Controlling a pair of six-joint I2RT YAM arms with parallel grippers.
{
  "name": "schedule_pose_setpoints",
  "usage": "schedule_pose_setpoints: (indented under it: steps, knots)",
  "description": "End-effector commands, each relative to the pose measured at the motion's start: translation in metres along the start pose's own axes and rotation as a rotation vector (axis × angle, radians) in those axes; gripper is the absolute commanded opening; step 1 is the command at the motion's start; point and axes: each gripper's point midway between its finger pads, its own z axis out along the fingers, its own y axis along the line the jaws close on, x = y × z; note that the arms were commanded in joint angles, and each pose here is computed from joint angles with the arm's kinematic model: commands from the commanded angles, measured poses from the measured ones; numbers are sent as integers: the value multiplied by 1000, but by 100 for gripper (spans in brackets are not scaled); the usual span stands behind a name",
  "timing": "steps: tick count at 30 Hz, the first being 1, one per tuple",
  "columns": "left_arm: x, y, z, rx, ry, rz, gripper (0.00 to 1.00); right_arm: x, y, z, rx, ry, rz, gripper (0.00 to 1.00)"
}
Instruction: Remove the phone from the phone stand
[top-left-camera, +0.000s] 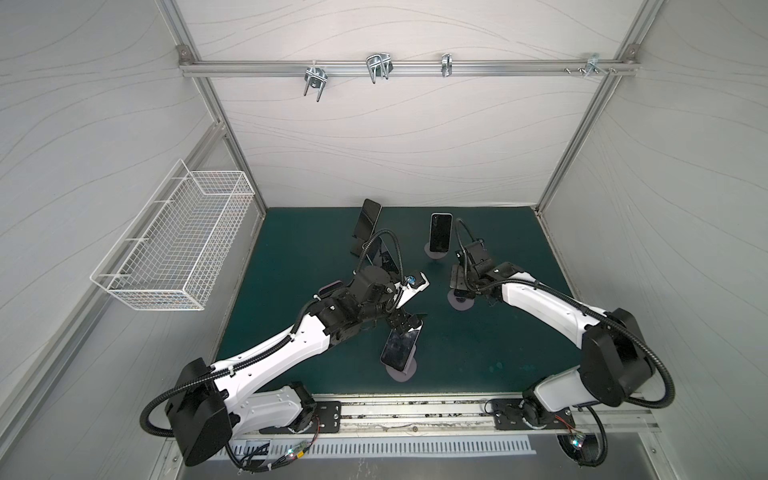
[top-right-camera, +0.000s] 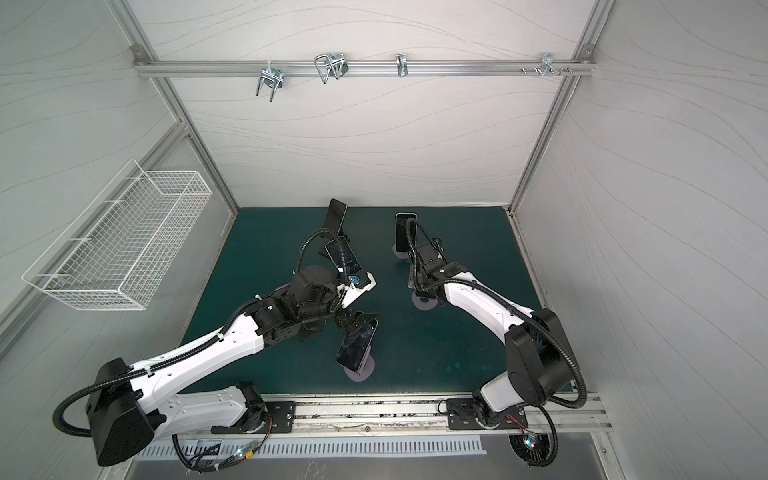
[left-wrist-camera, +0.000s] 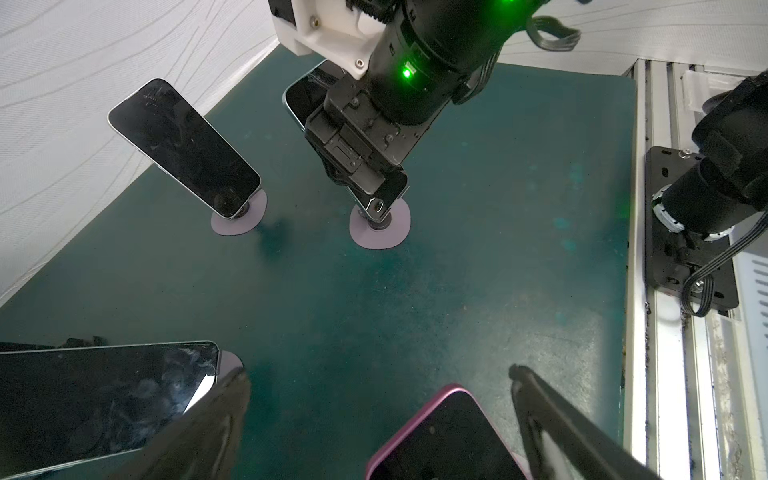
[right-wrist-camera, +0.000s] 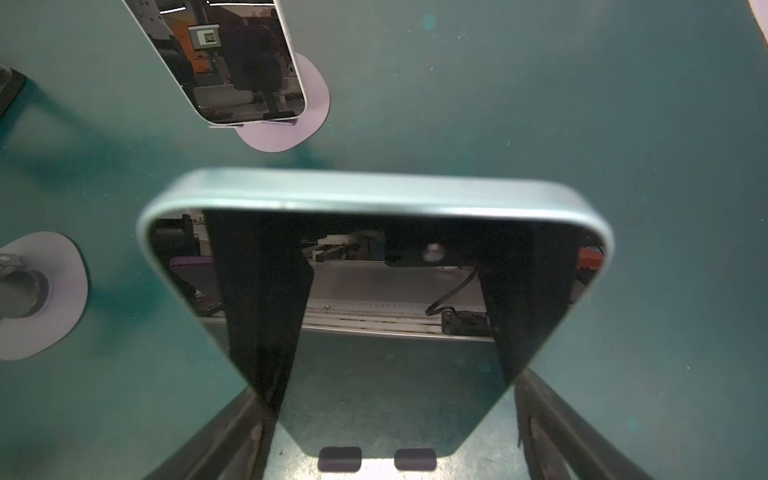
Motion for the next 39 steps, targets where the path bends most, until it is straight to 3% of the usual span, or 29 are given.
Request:
schedule_pose_setpoints:
  steps: [1, 39]
  knots:
    - [-12, 3, -3, -21, -24, 37, 99, -2, 1, -2, -4, -2, 26, 89]
    - [-12, 5, -7, -43, -25, 60, 99, 1, 4, 3, -9, 6, 7, 78]
